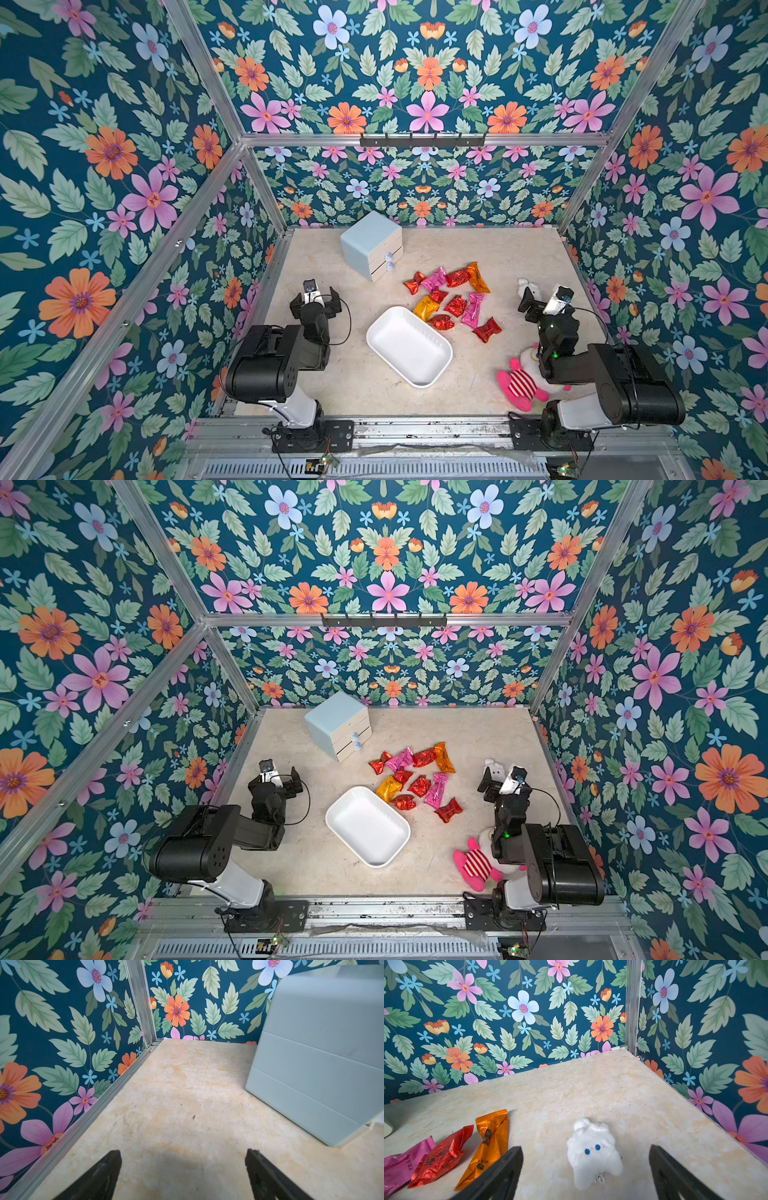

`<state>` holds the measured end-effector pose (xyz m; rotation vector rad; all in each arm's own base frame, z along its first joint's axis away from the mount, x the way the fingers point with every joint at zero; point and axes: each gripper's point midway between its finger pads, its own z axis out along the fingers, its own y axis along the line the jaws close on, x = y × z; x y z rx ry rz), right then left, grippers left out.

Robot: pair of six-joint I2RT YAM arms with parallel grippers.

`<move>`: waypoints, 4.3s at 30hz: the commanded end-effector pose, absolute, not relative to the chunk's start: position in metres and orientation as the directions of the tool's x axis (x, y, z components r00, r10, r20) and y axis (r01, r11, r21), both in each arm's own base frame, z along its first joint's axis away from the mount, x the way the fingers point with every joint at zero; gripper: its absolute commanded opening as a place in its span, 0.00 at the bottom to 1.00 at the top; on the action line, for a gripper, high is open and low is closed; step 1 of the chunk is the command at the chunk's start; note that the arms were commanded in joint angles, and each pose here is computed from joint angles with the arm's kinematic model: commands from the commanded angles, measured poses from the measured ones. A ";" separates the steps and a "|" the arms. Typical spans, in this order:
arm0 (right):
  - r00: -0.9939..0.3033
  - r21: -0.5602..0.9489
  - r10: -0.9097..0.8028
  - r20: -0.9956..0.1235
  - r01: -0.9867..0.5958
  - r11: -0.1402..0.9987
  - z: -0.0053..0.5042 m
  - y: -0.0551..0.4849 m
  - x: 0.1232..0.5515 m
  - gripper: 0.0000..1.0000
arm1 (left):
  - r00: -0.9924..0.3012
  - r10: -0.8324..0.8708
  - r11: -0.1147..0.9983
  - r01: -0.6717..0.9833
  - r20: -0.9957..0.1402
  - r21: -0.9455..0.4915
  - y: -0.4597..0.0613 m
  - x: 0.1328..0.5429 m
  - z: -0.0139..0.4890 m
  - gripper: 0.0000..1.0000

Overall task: Put the tea bags into the storage box
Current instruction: Pick up the tea bag from the center of the board, then place the tea bag in the storage box, then pick up the tea bag from the center of the board.

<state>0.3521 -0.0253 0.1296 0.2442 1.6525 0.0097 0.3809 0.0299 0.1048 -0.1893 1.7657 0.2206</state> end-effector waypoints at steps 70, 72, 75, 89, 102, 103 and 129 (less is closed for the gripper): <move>-0.829 0.292 0.418 -0.372 0.322 0.900 0.058 0.107 0.302 0.00 | -0.480 -0.359 0.933 -0.201 -0.800 -0.299 -0.127 0.332 0.136 0.99; -0.822 0.283 0.406 -0.400 0.310 0.907 0.069 0.104 0.303 0.00 | -0.476 -0.368 0.930 -0.208 -0.799 -0.304 -0.126 0.332 0.136 0.99; -0.816 0.292 0.383 -0.432 0.275 0.916 0.091 0.105 0.307 0.00 | -0.469 -0.376 0.926 -0.221 -0.799 -0.306 -0.124 0.332 0.136 0.99; -0.867 0.534 0.020 -0.498 -0.288 0.795 0.157 0.304 0.278 0.00 | -0.453 -0.380 0.918 -0.293 -0.806 -0.268 -0.111 0.331 0.138 0.99; -0.881 0.294 -0.237 -0.410 -0.374 0.880 0.080 0.324 0.238 0.00 | -0.431 -0.394 0.907 -0.325 -0.812 -0.267 -0.096 0.320 0.140 0.99; -0.879 0.293 -0.233 -0.417 -0.372 0.881 0.081 0.324 0.239 0.03 | -0.434 -0.392 0.908 -0.323 -0.811 -0.266 -0.097 0.321 0.139 0.99; -0.765 0.354 0.402 -0.503 0.242 0.903 0.114 0.129 0.357 0.62 | -0.636 -0.243 0.969 -0.126 -0.733 -0.213 -0.152 0.340 0.108 0.99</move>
